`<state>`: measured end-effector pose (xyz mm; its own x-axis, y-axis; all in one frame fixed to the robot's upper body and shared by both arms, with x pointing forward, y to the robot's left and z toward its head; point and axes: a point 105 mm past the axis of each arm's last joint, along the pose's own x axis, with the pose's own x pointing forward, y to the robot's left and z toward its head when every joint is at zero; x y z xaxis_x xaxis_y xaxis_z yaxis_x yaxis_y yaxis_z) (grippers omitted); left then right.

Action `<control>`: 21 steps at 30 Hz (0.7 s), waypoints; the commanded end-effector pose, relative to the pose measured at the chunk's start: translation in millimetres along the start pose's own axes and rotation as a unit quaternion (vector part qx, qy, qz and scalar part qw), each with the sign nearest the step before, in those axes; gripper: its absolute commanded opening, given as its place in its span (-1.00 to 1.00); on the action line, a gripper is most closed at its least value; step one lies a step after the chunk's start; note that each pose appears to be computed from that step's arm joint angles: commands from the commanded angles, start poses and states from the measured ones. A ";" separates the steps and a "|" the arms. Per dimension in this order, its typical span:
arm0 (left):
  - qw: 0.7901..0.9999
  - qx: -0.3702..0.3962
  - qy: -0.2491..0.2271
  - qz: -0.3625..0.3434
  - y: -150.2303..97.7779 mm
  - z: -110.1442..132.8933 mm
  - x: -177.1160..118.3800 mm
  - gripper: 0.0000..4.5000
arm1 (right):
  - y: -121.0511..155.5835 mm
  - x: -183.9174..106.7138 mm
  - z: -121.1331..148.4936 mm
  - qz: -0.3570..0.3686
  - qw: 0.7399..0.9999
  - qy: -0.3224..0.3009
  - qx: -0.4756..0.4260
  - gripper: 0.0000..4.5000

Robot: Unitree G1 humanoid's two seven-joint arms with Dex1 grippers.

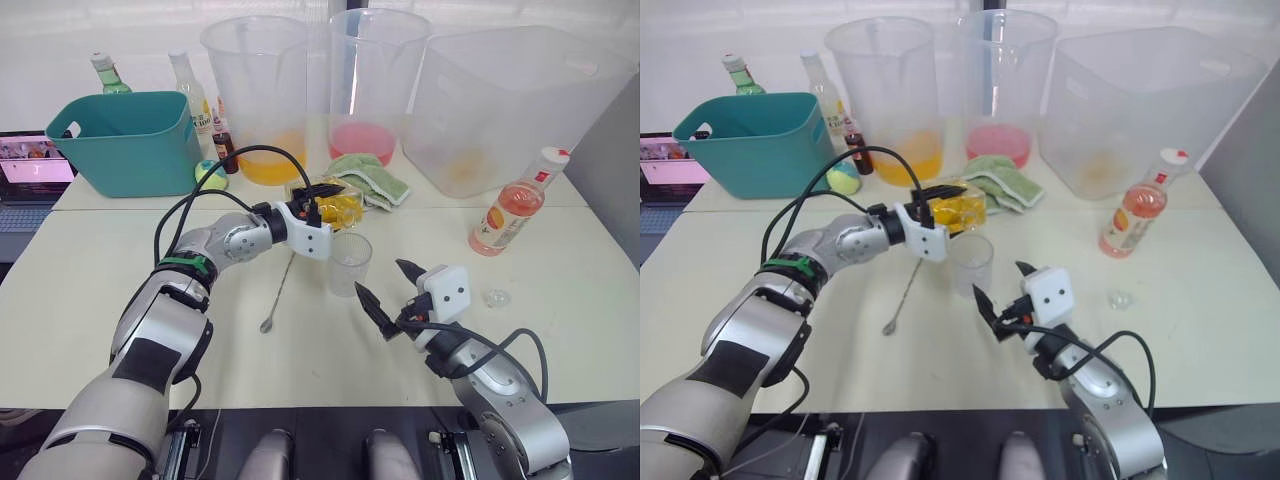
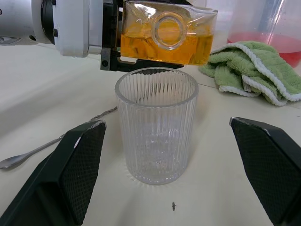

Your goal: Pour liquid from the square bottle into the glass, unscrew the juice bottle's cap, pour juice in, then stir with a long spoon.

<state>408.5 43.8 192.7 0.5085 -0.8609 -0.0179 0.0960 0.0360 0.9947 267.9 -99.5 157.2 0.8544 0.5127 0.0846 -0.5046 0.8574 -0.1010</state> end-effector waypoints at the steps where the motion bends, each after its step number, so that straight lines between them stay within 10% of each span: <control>1: 0.996 0.057 -0.031 0.067 44.8 12.0 3.8 0.25 | -2.7 -2.6 8.7 -0.008 1.000 -0.017 -0.006 0.98; 21: 0.983 0.160 -0.037 0.086 43.9 12.8 5.3 0.25 | -0.8 -5.8 6.0 -0.009 1.000 -0.013 0.000 0.98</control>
<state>407.6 46.0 186.1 0.4895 -0.8720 -0.0076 -0.1190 -0.0754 0.9900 265.5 -102.3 150.1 0.8631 0.5011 0.0623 -0.4957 0.8643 -0.0850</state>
